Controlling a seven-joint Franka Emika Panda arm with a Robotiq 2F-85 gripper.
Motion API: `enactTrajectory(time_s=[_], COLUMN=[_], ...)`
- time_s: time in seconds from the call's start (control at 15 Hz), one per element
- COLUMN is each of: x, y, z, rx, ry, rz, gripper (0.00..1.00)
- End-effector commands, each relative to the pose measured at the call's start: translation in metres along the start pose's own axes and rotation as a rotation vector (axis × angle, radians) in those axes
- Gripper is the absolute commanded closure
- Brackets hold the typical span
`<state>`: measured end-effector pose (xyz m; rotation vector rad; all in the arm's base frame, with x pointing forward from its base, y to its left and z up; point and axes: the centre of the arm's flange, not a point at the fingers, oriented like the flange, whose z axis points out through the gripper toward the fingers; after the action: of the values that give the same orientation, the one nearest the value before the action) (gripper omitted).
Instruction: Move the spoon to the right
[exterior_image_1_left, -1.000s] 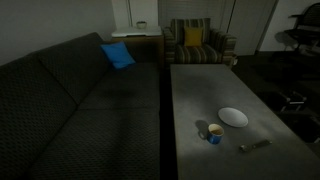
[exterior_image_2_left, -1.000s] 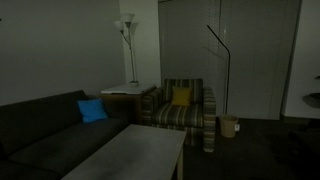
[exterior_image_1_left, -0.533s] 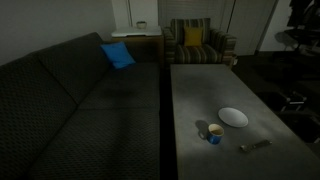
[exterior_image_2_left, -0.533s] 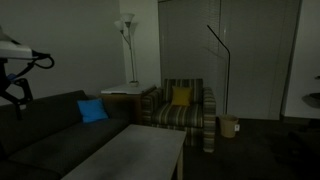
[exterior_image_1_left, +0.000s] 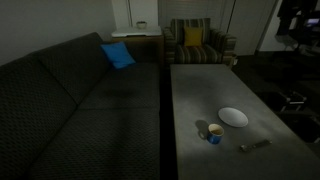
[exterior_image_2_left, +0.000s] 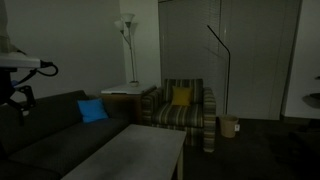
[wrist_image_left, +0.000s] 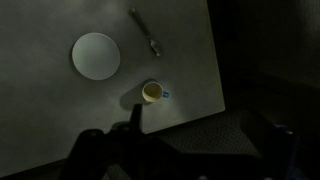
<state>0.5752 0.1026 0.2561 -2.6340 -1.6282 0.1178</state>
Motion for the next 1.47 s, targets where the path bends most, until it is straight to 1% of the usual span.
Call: enactTrajectory(time_s=[0.0,0.07,0.2,0.27,0.33,0.47,0.53,0.6,0.73,0.93,1.0,1.07,1.2,1.4], x=[0.000,-0.001,-0.002,-0.003,-0.009,-0.010,-0.010,-0.009,-0.004,0.000,0.000,0.000,-0.003,-0.011], y=[0.018,0.021,0.031,0.039,0.011,0.020,0.023,0.025,0.013,0.012,0.011,0.011,0.012,0.016], z=[0.042,0.060,0.095,0.114,0.086,0.115,0.121,0.123,0.115,0.135,0.142,0.152,0.171,0.202], rx=[0.068,0.086,0.129,0.160,0.114,0.148,0.154,0.155,0.117,0.117,0.104,0.084,0.061,0.077], ry=[-0.076,-0.104,-0.137,-0.123,-0.112,-0.119,-0.118,-0.117,-0.139,-0.157,-0.153,-0.117,-0.087,-0.029], rz=[-0.141,-0.177,-0.201,-0.215,-0.173,-0.189,-0.191,-0.192,-0.206,-0.218,-0.259,-0.324,-0.405,-0.526], gripper=[0.00,0.00,0.00,0.00,0.00,0.00,0.00,0.00,0.00,0.00,0.00,0.00,0.00,0.00])
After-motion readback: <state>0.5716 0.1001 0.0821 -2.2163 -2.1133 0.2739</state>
